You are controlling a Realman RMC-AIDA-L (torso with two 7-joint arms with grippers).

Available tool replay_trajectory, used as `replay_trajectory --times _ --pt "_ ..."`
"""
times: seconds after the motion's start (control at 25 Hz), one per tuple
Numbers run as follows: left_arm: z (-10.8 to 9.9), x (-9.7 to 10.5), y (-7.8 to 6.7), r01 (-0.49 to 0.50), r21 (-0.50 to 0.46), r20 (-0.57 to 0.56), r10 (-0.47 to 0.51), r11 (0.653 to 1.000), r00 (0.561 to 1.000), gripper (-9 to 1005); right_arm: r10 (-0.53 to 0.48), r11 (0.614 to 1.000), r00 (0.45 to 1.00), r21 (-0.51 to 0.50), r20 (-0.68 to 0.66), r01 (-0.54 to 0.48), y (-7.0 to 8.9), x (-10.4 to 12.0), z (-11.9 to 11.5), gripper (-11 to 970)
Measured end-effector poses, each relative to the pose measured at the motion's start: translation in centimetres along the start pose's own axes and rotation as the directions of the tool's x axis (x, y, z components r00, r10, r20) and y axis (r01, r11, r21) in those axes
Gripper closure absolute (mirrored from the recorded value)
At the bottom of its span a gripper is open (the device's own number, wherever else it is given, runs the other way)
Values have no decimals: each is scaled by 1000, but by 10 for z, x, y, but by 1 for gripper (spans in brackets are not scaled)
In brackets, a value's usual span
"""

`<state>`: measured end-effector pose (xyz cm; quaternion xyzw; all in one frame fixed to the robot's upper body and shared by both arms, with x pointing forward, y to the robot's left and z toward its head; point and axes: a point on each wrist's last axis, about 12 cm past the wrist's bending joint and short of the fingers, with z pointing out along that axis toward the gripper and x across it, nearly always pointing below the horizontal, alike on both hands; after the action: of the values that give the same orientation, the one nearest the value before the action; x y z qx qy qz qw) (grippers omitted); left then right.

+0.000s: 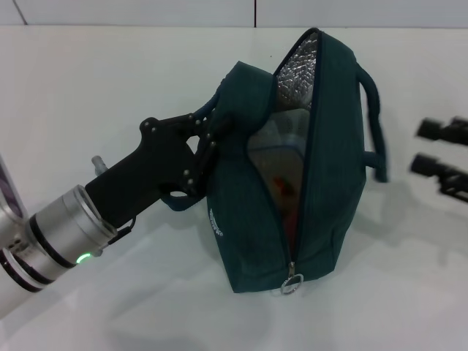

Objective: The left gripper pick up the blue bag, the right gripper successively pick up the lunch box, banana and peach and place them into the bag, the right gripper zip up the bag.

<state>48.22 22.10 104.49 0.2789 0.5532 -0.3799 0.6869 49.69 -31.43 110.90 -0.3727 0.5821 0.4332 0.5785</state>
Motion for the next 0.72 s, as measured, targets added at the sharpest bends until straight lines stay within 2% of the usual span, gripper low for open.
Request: replay_trajectory --times 0.16,0.2,0.36,0.44,0.52,0.72 --pt "0 0 0 0 -2 -1 0 1000 1000 945 -35 999 996 20 86 33 9 -7 -17 477" --pt "0 0 0 0 -2 -1 0 1000 1000 945 -48 999 996 -7 81 49 13 -7 -18 444" --pt "-1 0 0 0 -4 -1 0 1000 1000 945 -133 971 991 -201 -6 129 29 1 -14 449" --pt "0 0 1 -2 -3 1 2 1000 1000 946 -143 952 986 -286 -90 112 33 9 -5 452" --pt "1 -1 1 -5 -4 4 5 1000 1000 946 -134 942 975 -328 -175 71 33 21 10 453" --pt "2 -2 3 -7 -14 12 7 1000 1000 946 -78 946 949 -323 -306 -26 26 45 44 455"
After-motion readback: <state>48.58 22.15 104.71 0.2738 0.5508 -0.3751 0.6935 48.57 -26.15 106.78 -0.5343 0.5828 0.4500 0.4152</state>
